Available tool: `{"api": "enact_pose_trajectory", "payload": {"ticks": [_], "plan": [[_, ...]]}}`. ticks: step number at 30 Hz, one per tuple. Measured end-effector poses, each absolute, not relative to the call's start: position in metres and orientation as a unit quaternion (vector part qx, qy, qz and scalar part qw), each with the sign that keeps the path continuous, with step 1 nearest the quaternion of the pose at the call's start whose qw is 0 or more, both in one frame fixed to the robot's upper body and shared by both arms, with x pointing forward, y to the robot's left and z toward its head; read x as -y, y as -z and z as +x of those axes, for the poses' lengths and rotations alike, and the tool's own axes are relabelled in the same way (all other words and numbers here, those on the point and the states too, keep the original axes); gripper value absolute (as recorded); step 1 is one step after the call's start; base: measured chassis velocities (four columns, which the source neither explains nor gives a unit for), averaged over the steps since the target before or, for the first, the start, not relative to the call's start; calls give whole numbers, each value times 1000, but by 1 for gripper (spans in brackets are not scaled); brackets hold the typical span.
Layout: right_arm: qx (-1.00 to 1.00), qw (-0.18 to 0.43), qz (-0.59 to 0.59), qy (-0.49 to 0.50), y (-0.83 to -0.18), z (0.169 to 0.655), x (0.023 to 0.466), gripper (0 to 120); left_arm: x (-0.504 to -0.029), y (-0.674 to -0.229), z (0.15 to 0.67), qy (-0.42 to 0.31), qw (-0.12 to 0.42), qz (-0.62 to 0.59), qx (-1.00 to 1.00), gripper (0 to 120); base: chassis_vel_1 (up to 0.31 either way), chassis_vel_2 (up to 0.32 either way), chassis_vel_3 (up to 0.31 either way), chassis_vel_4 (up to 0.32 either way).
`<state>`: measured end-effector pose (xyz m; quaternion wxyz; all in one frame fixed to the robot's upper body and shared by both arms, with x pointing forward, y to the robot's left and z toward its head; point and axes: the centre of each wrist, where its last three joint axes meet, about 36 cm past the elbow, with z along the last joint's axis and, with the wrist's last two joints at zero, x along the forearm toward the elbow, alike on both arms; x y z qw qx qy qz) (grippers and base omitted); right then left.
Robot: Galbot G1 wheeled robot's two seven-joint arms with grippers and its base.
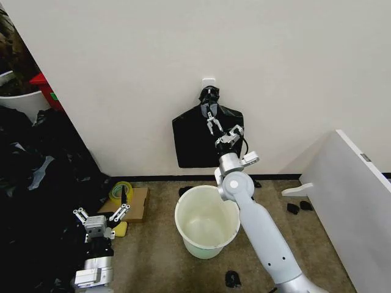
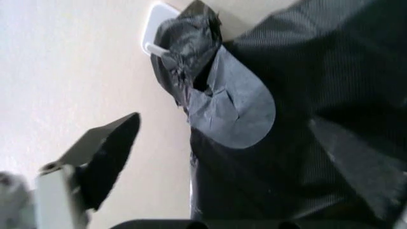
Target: Place the garbage bag over the trash bin.
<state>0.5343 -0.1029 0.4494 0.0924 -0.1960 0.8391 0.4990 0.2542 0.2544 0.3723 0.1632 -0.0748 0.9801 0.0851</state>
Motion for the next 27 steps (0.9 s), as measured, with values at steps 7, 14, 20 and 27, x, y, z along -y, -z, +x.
{"api": "enact_pose_trajectory", "payload": {"ticks": [7,14,20,27], "plan": [[-844,92,-195,-491,-446,542,99,73,-254,-368,257,-84,160,-78,-980,100,0,0,0,0],[-842,109,-205,-487,-452,549,100,44,-252,-364,258,-80,157,-79,-981,100,0,0,0,0],[-842,117,-210,-483,-452,549,101,23,-252,-364,258,-81,157,-81,-981,100,0,0,0,0],[-845,125,-214,-473,-444,549,104,0,-251,-363,258,-82,157,-84,-981,100,0,0,0,0]]}}
